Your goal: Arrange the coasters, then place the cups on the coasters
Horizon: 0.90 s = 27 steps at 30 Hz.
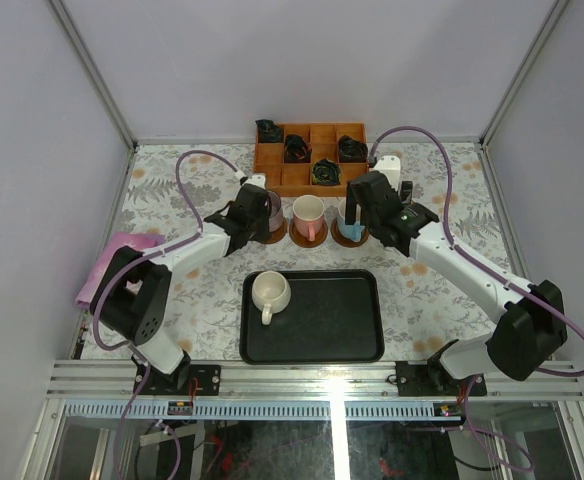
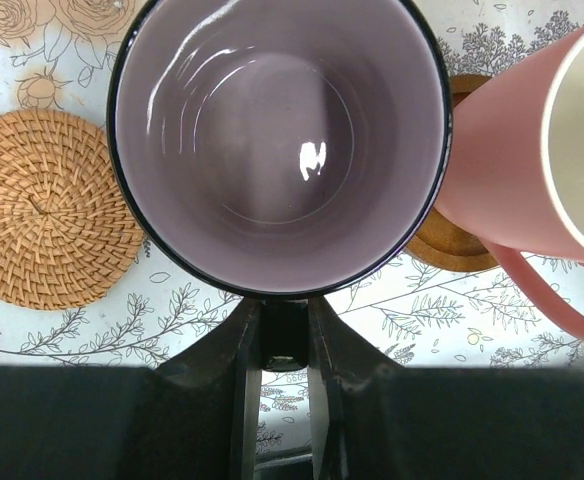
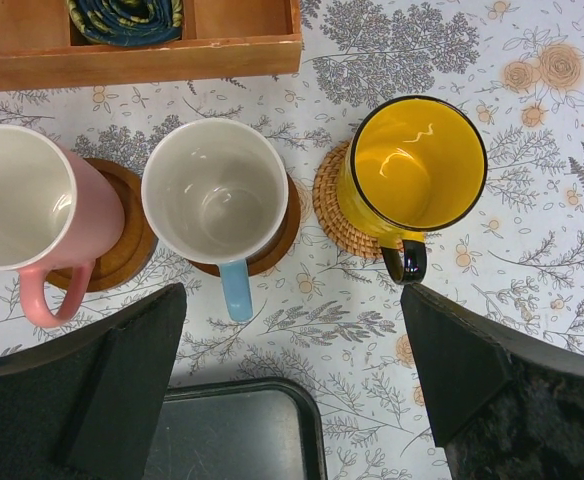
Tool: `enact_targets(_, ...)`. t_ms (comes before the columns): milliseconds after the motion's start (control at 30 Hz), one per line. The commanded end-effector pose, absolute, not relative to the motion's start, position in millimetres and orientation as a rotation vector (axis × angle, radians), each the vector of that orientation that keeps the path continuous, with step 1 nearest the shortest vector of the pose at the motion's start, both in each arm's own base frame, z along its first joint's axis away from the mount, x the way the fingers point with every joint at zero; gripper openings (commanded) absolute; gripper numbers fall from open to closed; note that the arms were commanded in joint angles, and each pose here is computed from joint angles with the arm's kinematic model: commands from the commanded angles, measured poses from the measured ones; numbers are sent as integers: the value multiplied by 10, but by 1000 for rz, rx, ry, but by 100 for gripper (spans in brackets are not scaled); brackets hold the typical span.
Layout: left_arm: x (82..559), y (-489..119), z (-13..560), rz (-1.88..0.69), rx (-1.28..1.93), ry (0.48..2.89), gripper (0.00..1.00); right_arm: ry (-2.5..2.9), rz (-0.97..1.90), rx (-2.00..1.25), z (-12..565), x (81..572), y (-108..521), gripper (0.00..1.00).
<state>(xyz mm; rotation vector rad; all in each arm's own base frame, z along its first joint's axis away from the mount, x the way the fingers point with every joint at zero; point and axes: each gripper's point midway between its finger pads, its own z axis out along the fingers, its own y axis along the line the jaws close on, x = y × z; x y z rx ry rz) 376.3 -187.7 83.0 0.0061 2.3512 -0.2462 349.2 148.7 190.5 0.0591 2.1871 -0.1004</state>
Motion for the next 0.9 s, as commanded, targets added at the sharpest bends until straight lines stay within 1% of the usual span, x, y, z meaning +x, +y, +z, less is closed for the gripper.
enact_targets(0, 4000, -1974, 1097, -296, -7, 2251, 0, 2143, -38, 97, 2094, 3612, 1549, 96)
enact_targets(800, 3883, -1928, 953, -276, -29, 2325, 0, 2181, 10, 114, 1992, 3610, 1597, 96)
enact_targets(867, 3887, -1924, 954, -275, -29, 2325, 2, 2182, 11, 113, 1991, 3610, 1601, 96)
